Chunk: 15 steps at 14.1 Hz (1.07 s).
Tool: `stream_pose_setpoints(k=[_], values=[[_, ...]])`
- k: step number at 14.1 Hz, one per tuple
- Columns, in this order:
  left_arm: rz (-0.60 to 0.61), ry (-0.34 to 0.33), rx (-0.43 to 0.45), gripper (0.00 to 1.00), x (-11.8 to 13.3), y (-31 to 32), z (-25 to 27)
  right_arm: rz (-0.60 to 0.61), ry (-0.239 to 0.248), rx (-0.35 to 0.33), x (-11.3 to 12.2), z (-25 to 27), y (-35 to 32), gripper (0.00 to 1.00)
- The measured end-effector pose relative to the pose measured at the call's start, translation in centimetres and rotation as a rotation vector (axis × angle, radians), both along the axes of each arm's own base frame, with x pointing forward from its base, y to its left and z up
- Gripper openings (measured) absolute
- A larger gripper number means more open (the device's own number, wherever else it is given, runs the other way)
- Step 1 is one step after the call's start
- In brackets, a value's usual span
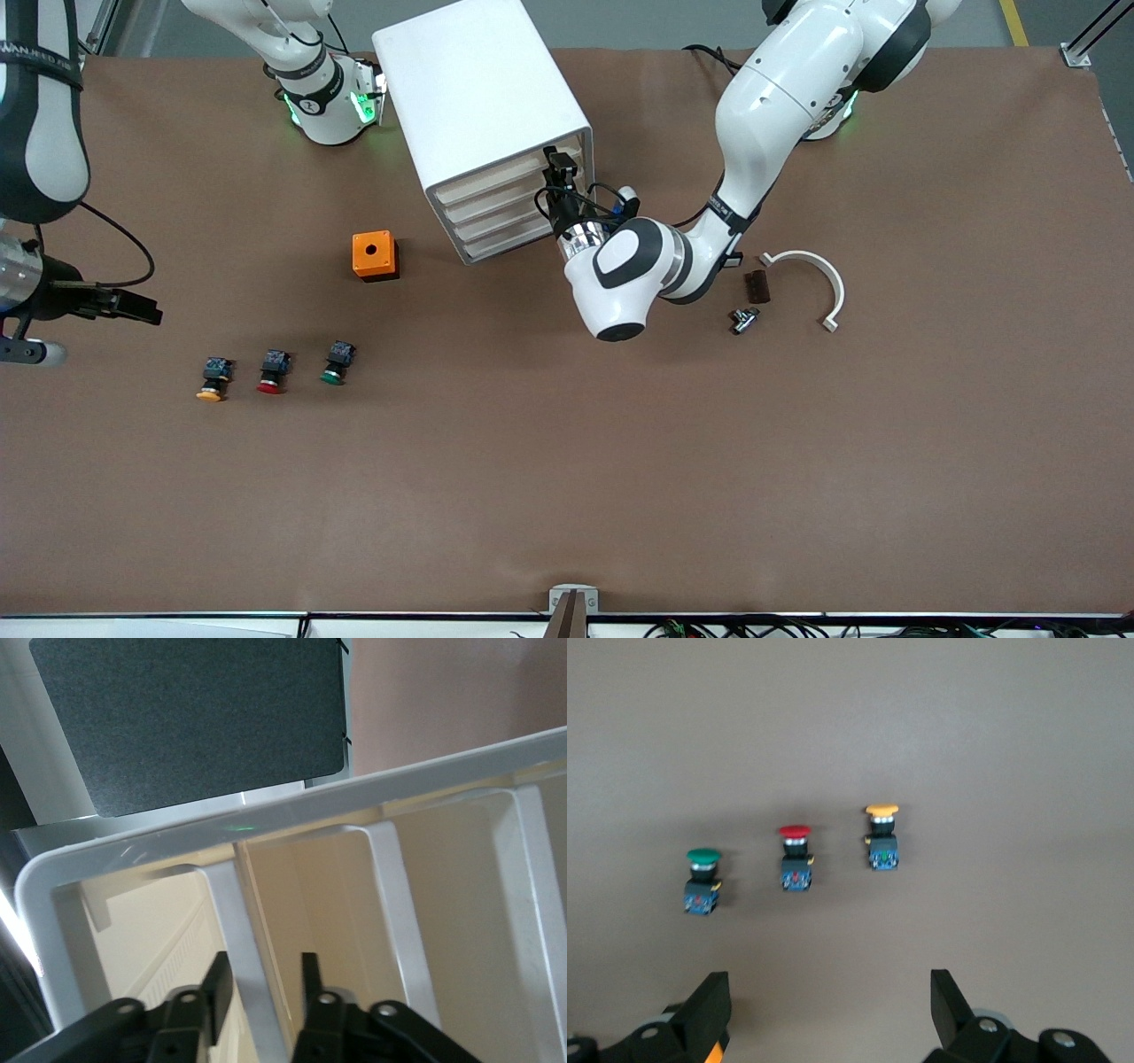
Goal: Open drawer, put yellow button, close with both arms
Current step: 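Pull the drawer open with the left gripper while the right gripper grasps the yellow button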
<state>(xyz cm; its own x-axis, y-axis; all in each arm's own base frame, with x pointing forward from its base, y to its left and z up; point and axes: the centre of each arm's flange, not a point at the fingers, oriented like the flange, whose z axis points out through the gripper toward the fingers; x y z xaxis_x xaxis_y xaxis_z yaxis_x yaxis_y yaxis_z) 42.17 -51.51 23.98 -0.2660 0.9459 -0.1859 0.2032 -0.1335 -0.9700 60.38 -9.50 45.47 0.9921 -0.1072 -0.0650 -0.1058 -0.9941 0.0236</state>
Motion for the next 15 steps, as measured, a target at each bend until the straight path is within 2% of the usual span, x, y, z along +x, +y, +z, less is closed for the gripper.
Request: stream_pose_setpoints(k=[2,3,8,12,15], values=[[0.001,0.011,0.0,0.28,0.0,0.0,-0.2,-0.015,-0.041,-0.011,0.5,-3.6,-1.1,1.0],[0.0,0.019,-0.004,0.22,-0.1,0.0,-0.1,-0.025,-0.059,-0.016,0.6,-5.7,-1.9,1.0],[0.007,0.037,0.039,0.16,0.1,0.1,0.1,-0.042,-0.141,-0.039,-1.1,-15.3,-3.4,1.0],[0.018,0.039,0.048,0.16,0.5,0.5,0.1,-0.035,-0.167,-0.05,-1.9,-20.4,-3.2,1.0],[0.064,0.04,0.045,0.17,2.7,2.3,0.2,-0.033,-0.166,-0.057,-2.2,-23.5,-3.7,1.0]])
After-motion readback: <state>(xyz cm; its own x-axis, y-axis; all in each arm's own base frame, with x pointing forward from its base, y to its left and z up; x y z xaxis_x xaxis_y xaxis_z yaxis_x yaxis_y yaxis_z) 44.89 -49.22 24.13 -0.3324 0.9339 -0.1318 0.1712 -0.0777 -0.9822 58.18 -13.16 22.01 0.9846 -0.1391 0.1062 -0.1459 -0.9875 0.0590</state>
